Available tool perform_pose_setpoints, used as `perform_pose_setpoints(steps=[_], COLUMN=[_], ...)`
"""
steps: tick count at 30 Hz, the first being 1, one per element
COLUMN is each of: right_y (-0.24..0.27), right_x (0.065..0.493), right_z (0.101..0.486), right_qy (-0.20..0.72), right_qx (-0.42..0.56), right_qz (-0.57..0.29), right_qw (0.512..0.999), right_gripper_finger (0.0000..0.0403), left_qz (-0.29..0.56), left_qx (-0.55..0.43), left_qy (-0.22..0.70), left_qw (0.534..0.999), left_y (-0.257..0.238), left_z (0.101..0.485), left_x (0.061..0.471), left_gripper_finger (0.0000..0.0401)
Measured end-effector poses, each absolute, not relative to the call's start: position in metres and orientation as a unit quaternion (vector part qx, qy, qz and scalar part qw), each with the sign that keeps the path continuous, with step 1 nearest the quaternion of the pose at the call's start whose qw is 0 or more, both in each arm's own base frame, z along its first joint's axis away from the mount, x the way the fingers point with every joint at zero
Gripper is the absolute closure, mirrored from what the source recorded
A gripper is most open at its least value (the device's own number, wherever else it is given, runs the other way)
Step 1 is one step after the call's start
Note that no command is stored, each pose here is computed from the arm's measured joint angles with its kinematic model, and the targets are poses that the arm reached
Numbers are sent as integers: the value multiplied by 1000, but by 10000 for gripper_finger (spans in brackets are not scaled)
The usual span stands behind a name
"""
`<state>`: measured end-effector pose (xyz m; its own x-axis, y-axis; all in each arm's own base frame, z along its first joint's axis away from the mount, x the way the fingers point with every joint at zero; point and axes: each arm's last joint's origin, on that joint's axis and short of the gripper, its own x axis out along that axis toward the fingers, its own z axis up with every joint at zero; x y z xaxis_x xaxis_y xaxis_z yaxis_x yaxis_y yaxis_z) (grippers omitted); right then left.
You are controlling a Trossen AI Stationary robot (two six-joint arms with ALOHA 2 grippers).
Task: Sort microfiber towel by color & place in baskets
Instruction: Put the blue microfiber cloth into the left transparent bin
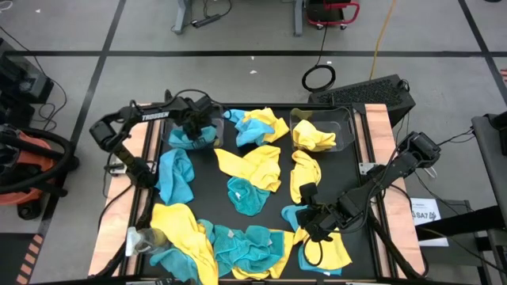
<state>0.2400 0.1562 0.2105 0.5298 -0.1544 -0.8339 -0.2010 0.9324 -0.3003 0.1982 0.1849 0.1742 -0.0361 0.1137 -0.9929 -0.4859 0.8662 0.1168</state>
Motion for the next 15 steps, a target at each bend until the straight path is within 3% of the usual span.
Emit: perform_pose_setpoints(steps=[15], right_y=[156], right_x=[240], right_z=[210], right_qy=[485], right_qx=[-181], right_qz=[13], right_qw=[855], right_gripper_finger=[222], left_qz=[217], left_qx=[-133], left_qy=[686], left_qw=[682], left_y=[180], left_z=[185], left_x=[193], left_gripper_finger=[374])
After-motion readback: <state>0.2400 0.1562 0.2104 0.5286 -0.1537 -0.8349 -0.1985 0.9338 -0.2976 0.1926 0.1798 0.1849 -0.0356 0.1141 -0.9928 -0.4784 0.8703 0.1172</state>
